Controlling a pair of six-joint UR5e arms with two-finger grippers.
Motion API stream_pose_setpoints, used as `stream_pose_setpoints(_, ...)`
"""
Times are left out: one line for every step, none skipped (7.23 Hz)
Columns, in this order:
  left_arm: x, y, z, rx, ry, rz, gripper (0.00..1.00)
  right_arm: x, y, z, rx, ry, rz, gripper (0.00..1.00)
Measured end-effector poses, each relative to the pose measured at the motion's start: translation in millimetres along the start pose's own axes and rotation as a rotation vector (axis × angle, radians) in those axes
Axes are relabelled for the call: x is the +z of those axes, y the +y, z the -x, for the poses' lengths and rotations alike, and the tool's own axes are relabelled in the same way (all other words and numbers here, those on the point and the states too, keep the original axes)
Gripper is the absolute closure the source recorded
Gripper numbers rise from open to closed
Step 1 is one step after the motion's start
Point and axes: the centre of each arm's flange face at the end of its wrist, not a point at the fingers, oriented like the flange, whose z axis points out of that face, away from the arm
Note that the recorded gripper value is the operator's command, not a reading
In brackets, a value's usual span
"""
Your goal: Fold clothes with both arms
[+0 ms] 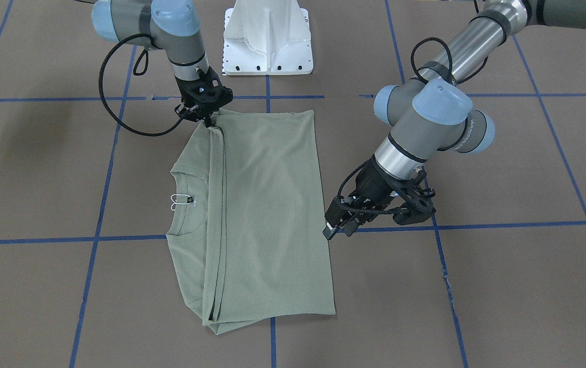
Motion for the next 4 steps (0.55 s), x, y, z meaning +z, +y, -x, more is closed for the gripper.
stream_pose_setpoints(0, 0, -1, 0.000, 0.001, -0.001, 0.37, 2, 27, -17, 0.057, 0.015, 0.024, 0.89)
stream_pose_setpoints(0, 0, -1, 0.001, 0.002, -0.002, 0.37, 5, 47, -15, 0.137, 0.019, 0.042, 0.69)
stream_pose_setpoints(0, 0, -2, 0.000, 0.003, -0.003, 0.37, 8, 58, -3, 0.195, 0.016, 0.051, 0.63)
stream_pose_setpoints(0, 0, -2, -0.002, 0.003, -0.004, 0.37, 8, 58, 6, 0.223, 0.010, 0.051, 0.56)
